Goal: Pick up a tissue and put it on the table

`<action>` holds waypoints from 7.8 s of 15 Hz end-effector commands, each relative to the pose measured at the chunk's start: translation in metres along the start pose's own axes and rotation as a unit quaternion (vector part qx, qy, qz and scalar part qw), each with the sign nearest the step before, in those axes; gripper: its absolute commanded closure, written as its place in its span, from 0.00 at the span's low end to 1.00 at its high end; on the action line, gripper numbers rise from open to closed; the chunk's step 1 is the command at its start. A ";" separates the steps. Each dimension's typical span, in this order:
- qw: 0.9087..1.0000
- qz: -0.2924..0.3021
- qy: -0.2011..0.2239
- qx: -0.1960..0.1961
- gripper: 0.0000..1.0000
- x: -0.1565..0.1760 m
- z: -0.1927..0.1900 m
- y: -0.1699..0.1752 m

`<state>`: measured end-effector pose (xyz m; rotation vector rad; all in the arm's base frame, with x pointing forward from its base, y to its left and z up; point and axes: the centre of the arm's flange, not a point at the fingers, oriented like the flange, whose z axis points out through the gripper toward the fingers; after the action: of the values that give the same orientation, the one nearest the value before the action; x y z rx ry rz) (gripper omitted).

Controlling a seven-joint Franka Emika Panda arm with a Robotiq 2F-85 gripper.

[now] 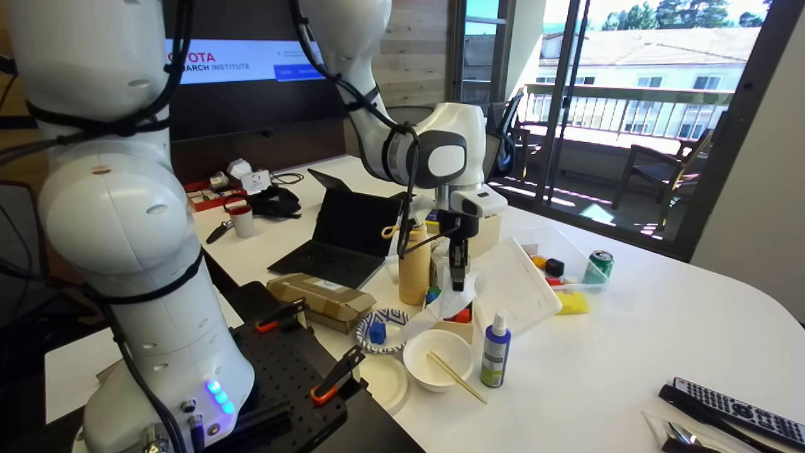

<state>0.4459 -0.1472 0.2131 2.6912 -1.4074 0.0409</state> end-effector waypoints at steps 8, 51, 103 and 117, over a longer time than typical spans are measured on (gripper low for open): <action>0.998 0.049 0.030 -0.020 1.00 0.056 -0.044 0.139; 0.984 0.151 0.087 -0.021 1.00 0.080 0.051 0.080; 0.945 0.290 0.034 -0.146 0.00 0.056 0.167 0.213; 0.938 0.308 0.002 -0.157 0.00 0.084 0.234 0.207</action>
<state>0.3136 -0.3460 0.0152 1.9205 -1.9837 -0.0832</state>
